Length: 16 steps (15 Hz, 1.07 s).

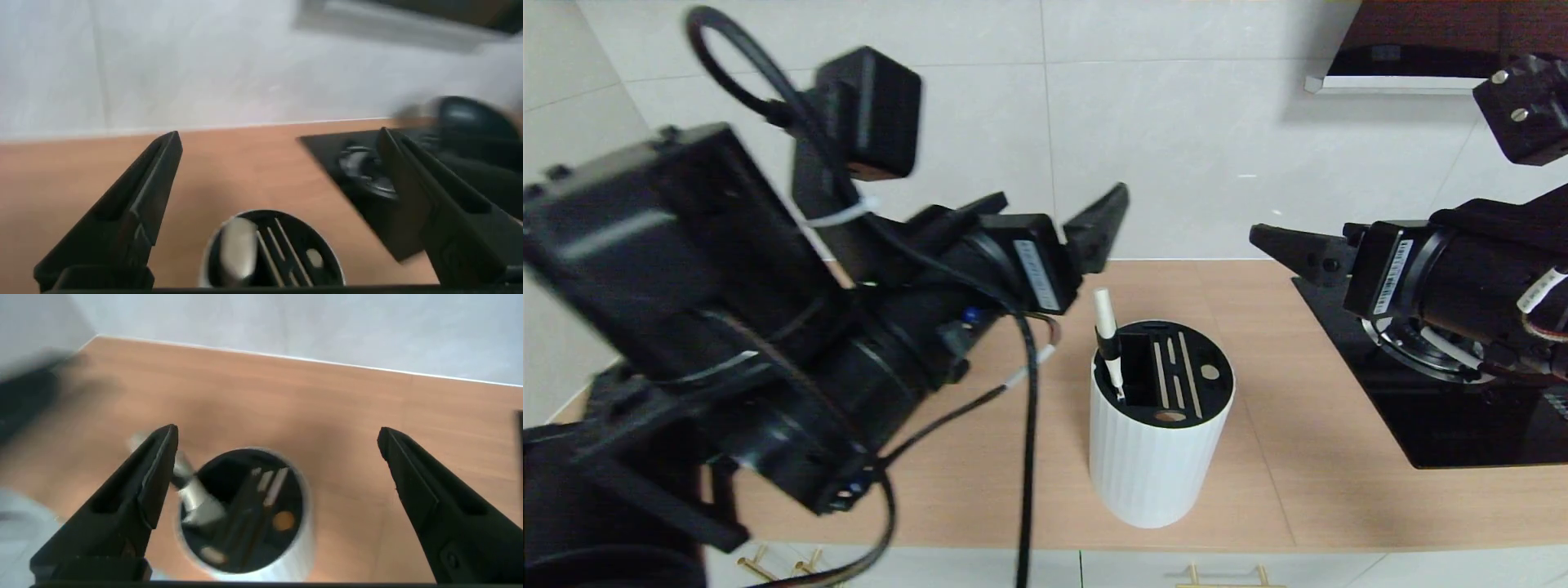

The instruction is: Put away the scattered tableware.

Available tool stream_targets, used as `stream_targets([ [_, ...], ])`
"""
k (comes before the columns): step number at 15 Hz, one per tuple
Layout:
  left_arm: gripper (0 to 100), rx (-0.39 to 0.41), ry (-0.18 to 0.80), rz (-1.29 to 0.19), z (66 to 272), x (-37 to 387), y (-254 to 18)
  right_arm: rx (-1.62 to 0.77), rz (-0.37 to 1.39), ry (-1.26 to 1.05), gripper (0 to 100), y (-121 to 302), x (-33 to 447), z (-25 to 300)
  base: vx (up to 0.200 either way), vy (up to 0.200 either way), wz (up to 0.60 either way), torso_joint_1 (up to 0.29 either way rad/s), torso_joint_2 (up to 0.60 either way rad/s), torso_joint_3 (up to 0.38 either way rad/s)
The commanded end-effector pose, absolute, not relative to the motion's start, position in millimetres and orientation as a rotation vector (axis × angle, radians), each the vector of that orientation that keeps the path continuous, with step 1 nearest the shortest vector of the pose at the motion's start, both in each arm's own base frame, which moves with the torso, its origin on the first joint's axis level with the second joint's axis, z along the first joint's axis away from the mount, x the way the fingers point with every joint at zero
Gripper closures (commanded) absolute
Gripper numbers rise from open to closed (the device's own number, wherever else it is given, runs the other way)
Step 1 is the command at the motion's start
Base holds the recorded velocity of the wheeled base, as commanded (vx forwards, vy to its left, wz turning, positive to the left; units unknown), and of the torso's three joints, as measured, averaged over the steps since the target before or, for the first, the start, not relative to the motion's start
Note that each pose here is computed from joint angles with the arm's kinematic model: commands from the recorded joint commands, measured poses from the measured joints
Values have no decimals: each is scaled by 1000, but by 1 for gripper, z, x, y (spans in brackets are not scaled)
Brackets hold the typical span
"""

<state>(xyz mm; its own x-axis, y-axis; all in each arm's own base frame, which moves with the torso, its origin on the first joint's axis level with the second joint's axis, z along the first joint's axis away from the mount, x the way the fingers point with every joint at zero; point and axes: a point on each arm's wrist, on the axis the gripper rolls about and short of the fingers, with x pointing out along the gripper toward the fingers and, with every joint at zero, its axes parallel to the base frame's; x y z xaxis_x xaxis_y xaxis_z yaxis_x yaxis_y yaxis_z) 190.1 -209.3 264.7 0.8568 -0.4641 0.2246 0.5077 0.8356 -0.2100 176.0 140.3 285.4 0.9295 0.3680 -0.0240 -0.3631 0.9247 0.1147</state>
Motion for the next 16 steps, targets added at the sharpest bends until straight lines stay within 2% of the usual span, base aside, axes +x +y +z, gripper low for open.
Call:
stream_targets([
  [1,0,-295,-272,-418,286,165,-133,107,304,49,0,115,167,277,0,0,0,0,0,0],
  [2,0,-292,-273,-404,285,164,-128,107,289,49,0,110,165,275,0,0,0,0,0,0],
  [4,0,-269,-275,-296,270,143,-86,118,192,22,0,70,137,264,0,0,0,0,0,0],
  [6,0,-245,-250,-226,262,127,-64,124,102,-2,0,45,117,253,0,0,0,0,0,0],
  [8,0,-212,-204,-288,254,89,-42,144,26,-77,0,22,82,246,0,0,0,0,0,0],
  [12,0,-161,-149,-397,235,21,-9,86,-9,-150,0,-4,10,232,0,0,0,0,0,0],
  [14,0,-150,-117,-338,219,-4,0,37,-83,-194,0,-13,-23,220,0,0,0,0,0,0],
  [16,0,-149,-148,-300,209,-25,5,-23,-163,-236,0,-16,-51,202,0,0,0,0,0,0],
])
